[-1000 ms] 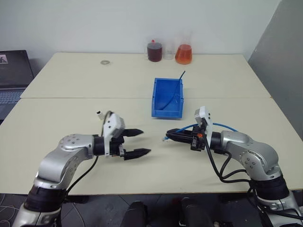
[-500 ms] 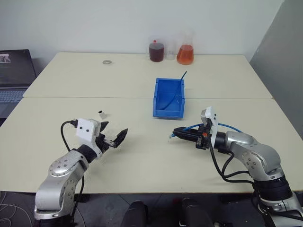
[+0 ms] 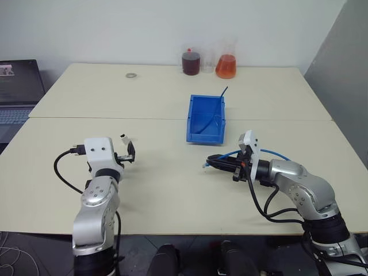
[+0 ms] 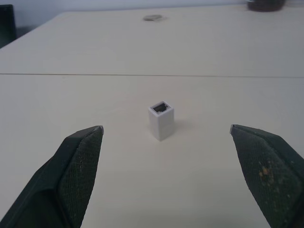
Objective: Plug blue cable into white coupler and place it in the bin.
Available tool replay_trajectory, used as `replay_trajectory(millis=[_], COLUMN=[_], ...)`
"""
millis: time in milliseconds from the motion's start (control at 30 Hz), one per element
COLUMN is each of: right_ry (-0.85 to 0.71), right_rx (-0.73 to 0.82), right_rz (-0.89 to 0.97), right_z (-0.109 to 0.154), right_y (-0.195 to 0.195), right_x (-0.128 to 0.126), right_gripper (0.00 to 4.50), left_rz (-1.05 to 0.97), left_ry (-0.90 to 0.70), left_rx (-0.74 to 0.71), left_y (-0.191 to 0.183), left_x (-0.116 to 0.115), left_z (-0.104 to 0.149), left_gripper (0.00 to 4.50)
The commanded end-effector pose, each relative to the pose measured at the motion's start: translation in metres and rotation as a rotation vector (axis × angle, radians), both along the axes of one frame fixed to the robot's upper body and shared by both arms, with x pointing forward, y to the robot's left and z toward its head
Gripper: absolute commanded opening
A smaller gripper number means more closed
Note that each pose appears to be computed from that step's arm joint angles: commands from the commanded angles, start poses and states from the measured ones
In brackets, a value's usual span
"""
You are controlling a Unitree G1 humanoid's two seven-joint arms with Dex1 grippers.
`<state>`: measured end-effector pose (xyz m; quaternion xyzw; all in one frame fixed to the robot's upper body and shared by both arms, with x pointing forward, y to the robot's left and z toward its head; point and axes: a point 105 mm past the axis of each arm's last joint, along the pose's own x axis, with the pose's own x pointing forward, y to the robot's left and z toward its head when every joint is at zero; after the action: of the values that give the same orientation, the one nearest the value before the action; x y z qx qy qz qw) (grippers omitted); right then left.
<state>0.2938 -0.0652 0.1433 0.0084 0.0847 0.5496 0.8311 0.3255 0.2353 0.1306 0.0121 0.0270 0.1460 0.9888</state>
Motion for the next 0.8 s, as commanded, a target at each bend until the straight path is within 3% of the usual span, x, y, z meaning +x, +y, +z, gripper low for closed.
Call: replay_trajectory(millis=[33,267,800], right_ry=[-0.069,-0.079,-0.083], right_rx=[0.015,0.013,0.013], right_rz=[0.015,0.016,0.012], right_z=[0.017,0.021,0.024], right_y=[0.002,0.002,0.003], right_x=[-0.001,0.0,-0.002], right_gripper=[0.07,0.07,0.06], left_rz=[0.074,0.167,0.187], left_ry=[0.013,0.047,0.057], left_rx=[0.007,-0.071,-0.142], left_y=[0.002,0.012,0.01], left_x=[0.009,0.025,0.067], left_z=[-0.001,-0.015,-0.022], left_gripper=[4.5,4.5,4.5])
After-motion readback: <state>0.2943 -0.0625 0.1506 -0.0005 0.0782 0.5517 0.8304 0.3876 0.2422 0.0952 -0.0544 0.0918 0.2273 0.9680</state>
